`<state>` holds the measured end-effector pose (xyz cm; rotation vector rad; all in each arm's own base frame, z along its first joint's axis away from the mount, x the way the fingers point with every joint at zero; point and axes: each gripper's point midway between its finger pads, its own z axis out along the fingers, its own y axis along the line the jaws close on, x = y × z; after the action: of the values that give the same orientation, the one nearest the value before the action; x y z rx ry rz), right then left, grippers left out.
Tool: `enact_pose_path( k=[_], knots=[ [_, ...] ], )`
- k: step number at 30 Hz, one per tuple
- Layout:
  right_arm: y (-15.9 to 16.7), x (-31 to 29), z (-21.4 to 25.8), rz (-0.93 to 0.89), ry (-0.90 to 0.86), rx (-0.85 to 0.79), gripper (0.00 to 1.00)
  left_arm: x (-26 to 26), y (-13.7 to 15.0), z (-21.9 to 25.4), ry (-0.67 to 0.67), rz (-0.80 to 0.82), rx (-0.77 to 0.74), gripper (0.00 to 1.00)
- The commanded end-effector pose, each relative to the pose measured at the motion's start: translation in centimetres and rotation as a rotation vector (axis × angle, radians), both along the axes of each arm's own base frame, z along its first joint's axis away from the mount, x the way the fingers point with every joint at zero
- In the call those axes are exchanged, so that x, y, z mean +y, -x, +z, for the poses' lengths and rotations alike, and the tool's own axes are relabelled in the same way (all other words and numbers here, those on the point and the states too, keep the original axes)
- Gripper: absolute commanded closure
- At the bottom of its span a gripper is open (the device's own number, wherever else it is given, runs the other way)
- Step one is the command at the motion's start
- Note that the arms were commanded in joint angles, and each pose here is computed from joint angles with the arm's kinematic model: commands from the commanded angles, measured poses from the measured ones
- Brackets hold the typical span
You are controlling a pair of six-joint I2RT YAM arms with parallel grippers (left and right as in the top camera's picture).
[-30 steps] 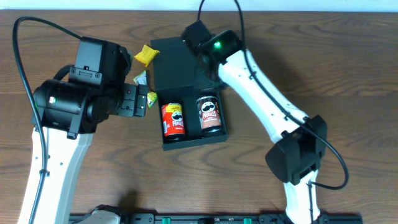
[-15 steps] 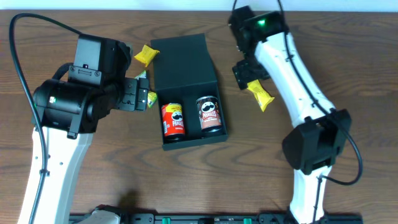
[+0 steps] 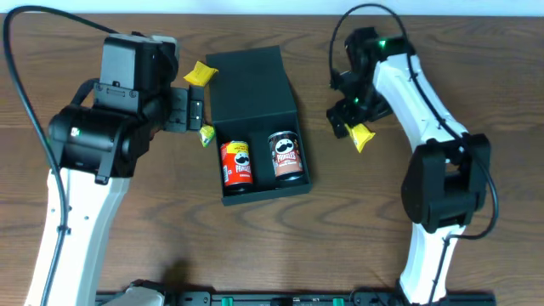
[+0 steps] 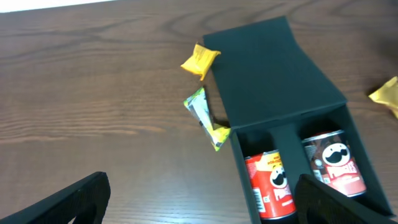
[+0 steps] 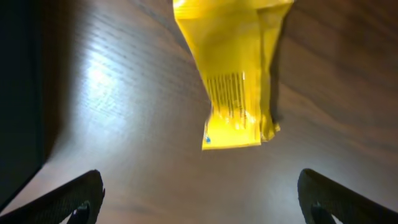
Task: Pack container
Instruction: 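Grasp the yellow snack packet right of the box with the right gripper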
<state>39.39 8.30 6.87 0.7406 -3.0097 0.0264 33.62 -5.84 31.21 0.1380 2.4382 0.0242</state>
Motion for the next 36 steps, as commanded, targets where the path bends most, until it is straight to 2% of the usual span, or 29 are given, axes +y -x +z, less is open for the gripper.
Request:
enact_pose_path(
  k=[1, 6, 12, 14, 17, 20, 26, 32, 36],
  knots=[
    [0.0, 0.2, -1.1, 0.096, 0.003, -0.009, 0.01, 0.3, -0.7, -1.1, -0.027, 0.028, 0.028, 0.05],
    [-1.0, 0.0, -3.2, 0.118, 0.023, -0.068, 0.01, 0.2, -1.4, -3.0, -0.043, 0.027, 0.089, 0.05],
    [-2.5, -0.6, -4.0, 0.081, 0.053, -0.14, 0.04, 0.1, -1.7, -3.2, -0.044, 0.027, 0.089, 0.05],
    [-2.9, -0.7, -4.0, 0.079, 0.057, -0.155, 0.09, 0.1, -1.7, -3.2, -0.043, 0.027, 0.089, 0.05],
    [-3.1, -0.8, -4.0, 0.075, 0.056, -0.163, 0.31, 0.1, -1.7, -3.2, -0.041, 0.03, 0.088, 0.05],
    [-3.1, -0.9, -4.0, 0.072, 0.056, -0.161, 0.46, 0.1, -1.8, -3.1, -0.037, 0.033, 0.082, 0.04],
    [-2.6, -1.1, -4.5, 0.072, 0.059, -0.145, 0.5, 0.0, -1.9, -3.0, -0.025, 0.048, 0.079, 0.05],
    [-2.2, -1.1, -4.7, 0.059, 0.061, -0.134, 0.68, 0.0, -1.9, -3.0, -0.015, 0.055, 0.079, 0.05],
    [-2.2, -1.1, -4.7, 0.047, 0.061, -0.134, 0.72, 0.0, -1.8, -3.1, -0.006, 0.067, 0.081, 0.04]
  ],
)
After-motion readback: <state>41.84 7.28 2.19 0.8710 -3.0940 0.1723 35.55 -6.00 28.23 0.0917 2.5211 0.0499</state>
